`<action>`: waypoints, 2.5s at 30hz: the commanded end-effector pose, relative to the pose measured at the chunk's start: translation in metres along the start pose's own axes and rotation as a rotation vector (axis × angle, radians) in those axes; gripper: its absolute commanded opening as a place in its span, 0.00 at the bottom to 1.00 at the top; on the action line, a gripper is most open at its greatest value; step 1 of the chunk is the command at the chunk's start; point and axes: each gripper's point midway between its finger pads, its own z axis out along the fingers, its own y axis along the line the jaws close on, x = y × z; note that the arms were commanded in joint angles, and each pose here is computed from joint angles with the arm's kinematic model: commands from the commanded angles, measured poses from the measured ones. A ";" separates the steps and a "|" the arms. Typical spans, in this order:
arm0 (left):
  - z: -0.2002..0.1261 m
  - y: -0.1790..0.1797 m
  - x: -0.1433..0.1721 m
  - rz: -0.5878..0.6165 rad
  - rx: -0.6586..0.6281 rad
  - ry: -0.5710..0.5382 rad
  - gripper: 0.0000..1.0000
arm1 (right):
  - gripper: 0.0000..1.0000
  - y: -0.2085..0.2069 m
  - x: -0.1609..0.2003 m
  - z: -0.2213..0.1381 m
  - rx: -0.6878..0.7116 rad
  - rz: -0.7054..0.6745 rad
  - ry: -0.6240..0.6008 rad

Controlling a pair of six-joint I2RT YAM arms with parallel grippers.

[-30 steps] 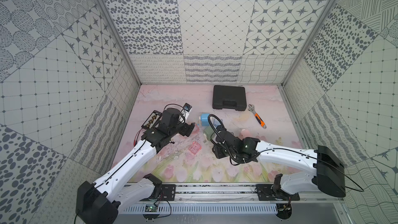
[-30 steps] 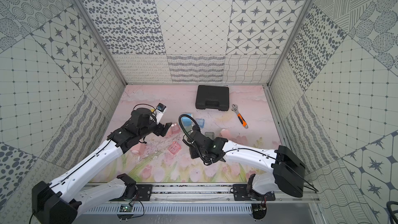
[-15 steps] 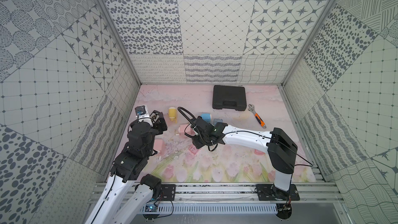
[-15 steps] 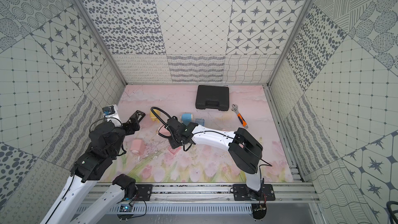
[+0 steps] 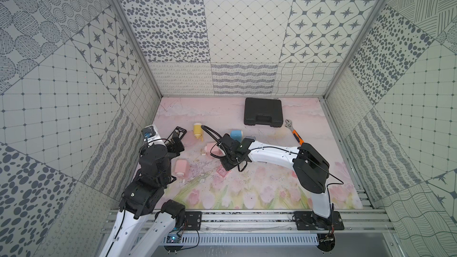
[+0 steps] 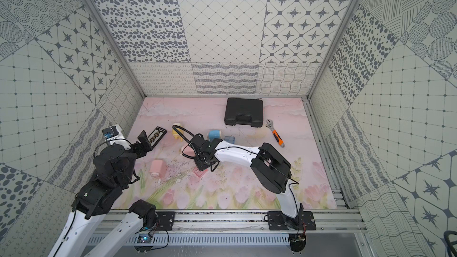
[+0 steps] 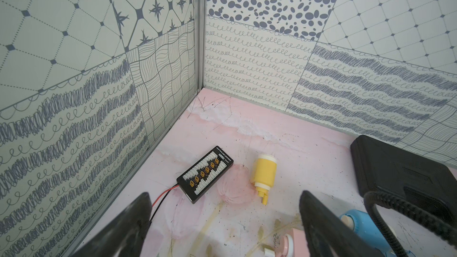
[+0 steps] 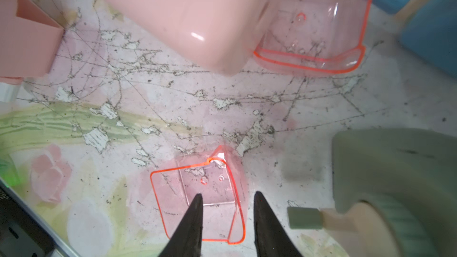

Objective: Put the tray back into the pencil sharpener
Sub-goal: Pick up the container from the center of the board, then place the container at the center of the board.

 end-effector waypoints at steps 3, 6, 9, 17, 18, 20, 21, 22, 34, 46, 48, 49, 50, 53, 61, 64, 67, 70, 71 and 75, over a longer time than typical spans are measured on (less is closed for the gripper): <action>-0.010 0.017 0.004 -0.053 -0.050 0.017 0.92 | 0.31 0.004 -0.006 0.007 0.017 -0.029 -0.007; -0.013 0.020 0.007 -0.061 -0.052 0.013 0.92 | 0.27 0.004 -0.004 0.010 0.023 -0.029 -0.001; -0.014 0.020 0.004 -0.063 -0.050 0.007 0.92 | 0.26 0.001 -0.004 0.012 0.041 -0.035 0.000; -0.011 0.012 0.001 -0.080 -0.022 0.017 0.91 | 0.20 -0.007 -0.002 0.017 0.087 -0.046 0.001; -0.011 0.011 0.001 -0.085 -0.017 0.017 0.91 | 0.18 -0.008 -0.002 0.016 0.089 -0.042 -0.003; -0.012 0.011 -0.001 -0.089 -0.014 0.016 0.91 | 0.15 -0.007 -0.002 0.014 0.081 -0.037 -0.013; -0.012 0.010 -0.002 -0.089 -0.014 0.015 0.91 | 0.12 -0.006 -0.003 0.011 0.077 -0.036 -0.019; -0.012 0.010 -0.004 -0.090 -0.013 0.012 0.91 | 0.09 -0.004 -0.003 0.009 0.074 -0.037 -0.024; 0.009 -0.026 -0.028 0.055 0.077 -0.045 0.92 | 0.03 0.004 0.021 -0.064 0.038 0.088 -0.154; 0.028 -0.109 0.010 0.390 0.455 0.044 0.94 | 0.03 -0.099 0.134 -0.087 0.203 0.538 -0.144; 0.030 -0.119 0.021 0.436 0.510 0.076 0.94 | 0.03 -0.110 0.143 -0.084 0.239 0.571 -0.108; 0.031 -0.124 0.028 0.465 0.540 0.091 0.94 | 0.04 -0.114 0.145 -0.083 0.251 0.579 -0.097; 0.031 -0.128 0.034 0.490 0.568 0.104 0.94 | 0.04 -0.116 0.145 -0.081 0.258 0.585 -0.091; 0.029 -0.144 0.050 0.591 0.677 0.141 0.93 | 0.05 -0.116 0.144 -0.073 0.259 0.580 -0.081; 0.024 -0.169 0.097 0.806 0.874 0.327 0.90 | 0.09 -0.124 0.149 -0.047 0.318 0.582 -0.014; 0.018 -0.174 0.116 0.925 0.939 0.369 0.91 | 0.20 -0.122 0.152 -0.042 0.316 0.581 0.002; 0.012 -0.170 0.140 1.033 1.008 0.463 0.92 | 0.30 -0.117 0.150 -0.042 0.268 0.602 -0.020; 0.024 -0.161 0.158 1.119 0.980 0.544 0.94 | 0.40 -0.113 0.143 -0.051 0.224 0.622 -0.070; 0.027 -0.159 0.164 1.145 0.980 0.571 0.94 | 0.42 -0.112 0.139 -0.055 0.214 0.625 -0.086; 0.031 -0.152 0.190 1.242 1.026 0.716 0.96 | 0.49 -0.109 0.126 -0.079 0.166 0.621 -0.169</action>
